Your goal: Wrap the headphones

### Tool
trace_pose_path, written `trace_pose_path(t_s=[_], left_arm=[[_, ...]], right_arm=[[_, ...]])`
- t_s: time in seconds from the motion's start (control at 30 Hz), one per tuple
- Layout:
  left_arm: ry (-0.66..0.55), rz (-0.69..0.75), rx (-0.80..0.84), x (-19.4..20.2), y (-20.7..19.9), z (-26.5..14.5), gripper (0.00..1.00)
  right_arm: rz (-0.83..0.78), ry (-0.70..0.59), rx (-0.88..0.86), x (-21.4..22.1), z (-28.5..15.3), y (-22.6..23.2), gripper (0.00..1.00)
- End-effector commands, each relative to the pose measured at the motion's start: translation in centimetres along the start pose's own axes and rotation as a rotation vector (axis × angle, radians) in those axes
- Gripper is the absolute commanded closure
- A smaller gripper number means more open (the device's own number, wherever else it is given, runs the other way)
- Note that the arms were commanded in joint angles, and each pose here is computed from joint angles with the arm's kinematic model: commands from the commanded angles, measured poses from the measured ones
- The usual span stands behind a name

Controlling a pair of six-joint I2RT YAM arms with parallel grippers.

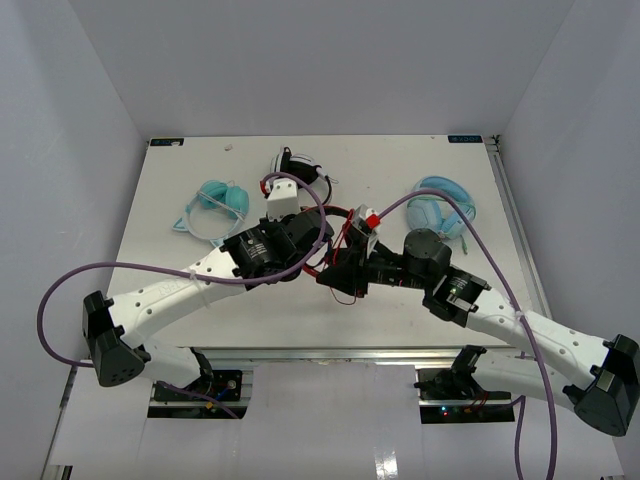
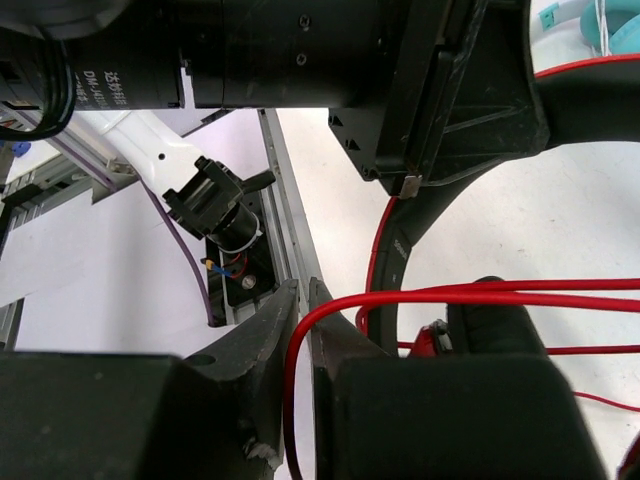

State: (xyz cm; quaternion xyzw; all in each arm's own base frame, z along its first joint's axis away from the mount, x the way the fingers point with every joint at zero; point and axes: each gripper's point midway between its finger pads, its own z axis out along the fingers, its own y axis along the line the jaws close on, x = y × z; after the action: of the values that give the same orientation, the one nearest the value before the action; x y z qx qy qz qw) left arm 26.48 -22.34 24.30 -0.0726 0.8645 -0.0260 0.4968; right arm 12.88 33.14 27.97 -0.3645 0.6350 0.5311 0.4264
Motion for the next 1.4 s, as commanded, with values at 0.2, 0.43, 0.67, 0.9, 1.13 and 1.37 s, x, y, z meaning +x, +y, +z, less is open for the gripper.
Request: trace_pose_path(t_s=[0.2, 0.43, 0.67, 0.9, 1.13, 1.37], left_arm=[[-0.041, -0.167, 0.050, -2.9, -1.7, -1.1, 1.00], [-0.048, -0.205, 0.063, -3.5, -1.6, -1.6, 1.00], [-0.056, -0.259, 0.088, -4.1, -1.5, -2.3, 1.00], [-0.083, -0.321, 0.100, -5.5, -1.4, -3.0, 1.00], [-0.099, -0.369, 0.116, -6.1, -1.0, -3.6, 1.00], [-0.109, -0.399, 0.120, -6.0, -0.5, -3.6, 1.00]], right_arm=[[-0.034, -0.066, 0.014, -0.2, 1.3, 2.1, 0.86], [-0.034, -0.075, 0.134, 1.8, 1.8, 1.4, 0.88], [-0.063, -0.101, 0.239, 2.9, 2.5, 0.6, 0.91], [-0.092, -0.136, 0.286, 2.8, 3.1, 1.1, 0.89], [-0.084, -0.166, 0.340, 3.9, 3.1, 0.5, 0.88], [-0.090, -0.197, 0.369, 5.3, 3.3, -0.2, 0.85]])
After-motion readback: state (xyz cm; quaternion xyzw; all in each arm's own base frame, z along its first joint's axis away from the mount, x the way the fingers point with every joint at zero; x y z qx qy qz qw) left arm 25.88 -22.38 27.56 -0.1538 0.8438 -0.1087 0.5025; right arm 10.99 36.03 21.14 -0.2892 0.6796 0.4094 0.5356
